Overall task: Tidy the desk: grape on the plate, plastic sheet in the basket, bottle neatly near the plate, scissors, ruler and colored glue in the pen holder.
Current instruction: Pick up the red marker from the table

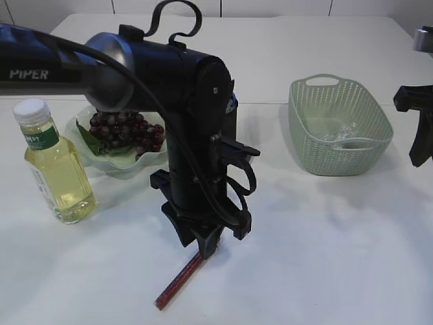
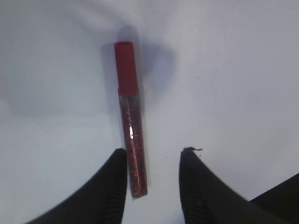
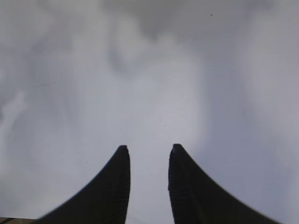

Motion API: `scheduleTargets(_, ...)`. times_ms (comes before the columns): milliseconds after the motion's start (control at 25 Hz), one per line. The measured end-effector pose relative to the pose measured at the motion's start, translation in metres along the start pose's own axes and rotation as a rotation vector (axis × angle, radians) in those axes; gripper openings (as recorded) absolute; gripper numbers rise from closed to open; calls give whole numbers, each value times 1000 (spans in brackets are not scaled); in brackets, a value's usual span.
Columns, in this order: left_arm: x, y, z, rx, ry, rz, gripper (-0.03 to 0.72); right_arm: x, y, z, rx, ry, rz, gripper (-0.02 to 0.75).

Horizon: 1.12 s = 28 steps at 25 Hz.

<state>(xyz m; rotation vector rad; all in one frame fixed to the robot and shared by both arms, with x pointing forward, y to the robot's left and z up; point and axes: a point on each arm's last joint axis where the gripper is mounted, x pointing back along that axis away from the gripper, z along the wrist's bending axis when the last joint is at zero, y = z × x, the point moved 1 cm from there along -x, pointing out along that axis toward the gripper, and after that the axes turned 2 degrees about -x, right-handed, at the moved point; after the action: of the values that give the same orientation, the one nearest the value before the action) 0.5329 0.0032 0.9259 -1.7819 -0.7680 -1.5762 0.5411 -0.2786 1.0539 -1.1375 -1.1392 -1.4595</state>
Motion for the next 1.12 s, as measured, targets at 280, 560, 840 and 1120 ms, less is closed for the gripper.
scheduleTargets(280, -5, 2, -1, -3, 2, -8, 286, 0, 0, 0, 0, 0, 0, 243)
scheduleTargets(560, -15, -1, 2, -9, 25, 6, 288, 0, 0, 0, -1, 2, 0, 243)
scheduleTargets(840, -21, 0, 4, -13, 38, 18, 288, 0, 0, 0, -2, 4, 1, 243)
scheduleTargets(1120, -29, 1, 5, -11, 39, 36, 288, 0, 0, 0, -2, 4, 1, 243)
